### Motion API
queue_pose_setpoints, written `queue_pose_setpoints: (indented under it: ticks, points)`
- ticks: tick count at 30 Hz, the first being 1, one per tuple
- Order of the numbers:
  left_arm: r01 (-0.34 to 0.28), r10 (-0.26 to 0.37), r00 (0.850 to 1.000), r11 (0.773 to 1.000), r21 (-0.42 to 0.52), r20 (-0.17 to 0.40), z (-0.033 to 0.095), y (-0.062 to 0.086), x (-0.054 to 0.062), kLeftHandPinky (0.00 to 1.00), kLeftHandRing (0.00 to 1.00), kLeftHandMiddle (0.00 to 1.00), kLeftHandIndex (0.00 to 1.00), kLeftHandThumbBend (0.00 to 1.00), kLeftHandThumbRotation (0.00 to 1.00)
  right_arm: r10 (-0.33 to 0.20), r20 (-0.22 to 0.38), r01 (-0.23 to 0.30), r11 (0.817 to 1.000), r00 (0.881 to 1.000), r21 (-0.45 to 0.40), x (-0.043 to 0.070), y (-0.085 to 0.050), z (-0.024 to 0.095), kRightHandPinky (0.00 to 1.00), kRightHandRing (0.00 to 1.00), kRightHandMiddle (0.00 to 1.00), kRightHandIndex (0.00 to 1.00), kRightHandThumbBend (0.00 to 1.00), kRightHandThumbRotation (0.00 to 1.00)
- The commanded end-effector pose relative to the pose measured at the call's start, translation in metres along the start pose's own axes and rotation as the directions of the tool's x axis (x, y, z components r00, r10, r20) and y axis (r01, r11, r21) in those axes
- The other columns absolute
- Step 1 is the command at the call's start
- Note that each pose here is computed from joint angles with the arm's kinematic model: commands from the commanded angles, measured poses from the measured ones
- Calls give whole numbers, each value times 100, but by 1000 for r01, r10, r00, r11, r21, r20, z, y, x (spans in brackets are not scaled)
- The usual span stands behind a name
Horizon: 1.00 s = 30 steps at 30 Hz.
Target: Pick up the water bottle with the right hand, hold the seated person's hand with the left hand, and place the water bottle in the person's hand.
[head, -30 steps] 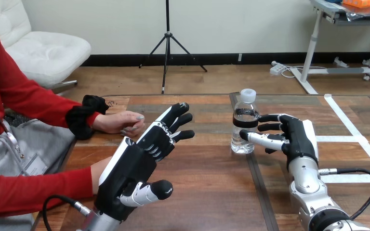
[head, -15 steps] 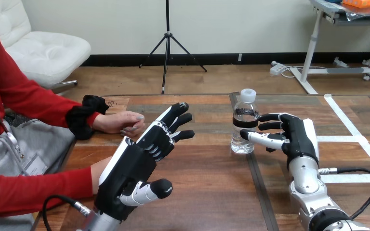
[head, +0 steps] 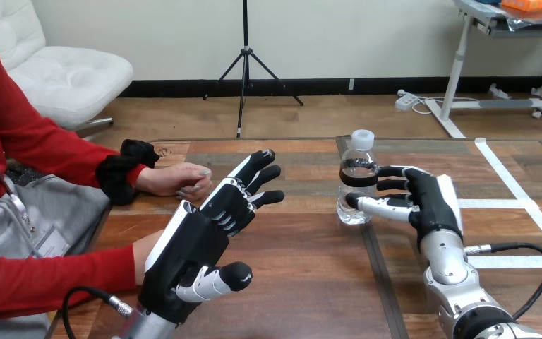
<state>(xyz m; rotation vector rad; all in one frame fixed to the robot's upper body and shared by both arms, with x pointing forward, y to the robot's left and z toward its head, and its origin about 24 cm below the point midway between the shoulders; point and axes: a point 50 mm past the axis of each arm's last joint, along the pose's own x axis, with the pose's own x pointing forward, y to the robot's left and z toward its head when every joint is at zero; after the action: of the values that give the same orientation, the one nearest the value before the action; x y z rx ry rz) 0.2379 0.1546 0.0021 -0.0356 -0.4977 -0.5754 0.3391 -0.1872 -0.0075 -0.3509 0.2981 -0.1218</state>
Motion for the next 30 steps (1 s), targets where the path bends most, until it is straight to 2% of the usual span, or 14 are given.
queue_pose_setpoints:
  ticks: [1, 5, 15, 23, 30]
  points:
    - [16, -18, 999, 999, 31, 46, 6, 6, 16, 85, 94, 97, 93, 100, 68, 16, 73, -14, 1000, 997, -21, 8, -6, 23, 71, 78, 81, 85, 94, 15]
    - [18, -20, 999, 999, 36, 42, 6, 6, 16, 85, 94, 97, 93, 100, 68, 26, 84, -24, 999, 996, -32, 8, -7, 22, 76, 82, 84, 89, 96, 23]
    - [19, -20, 999, 999, 35, 35, 5, 6, 16, 86, 95, 97, 94, 100, 68, 41, 104, -37, 999, 994, -40, 7, -9, 24, 80, 88, 90, 95, 99, 41]
    - [20, -21, 999, 999, 44, 27, 5, 6, 16, 85, 95, 97, 94, 100, 69, 50, 122, -48, 999, 991, -21, 8, -10, 26, 78, 90, 92, 96, 100, 52]
    - [19, -20, 999, 999, 43, 26, 4, 6, 16, 86, 95, 97, 94, 100, 69, 52, 135, -49, 998, 989, -28, 8, -10, 28, 77, 90, 92, 97, 100, 57]
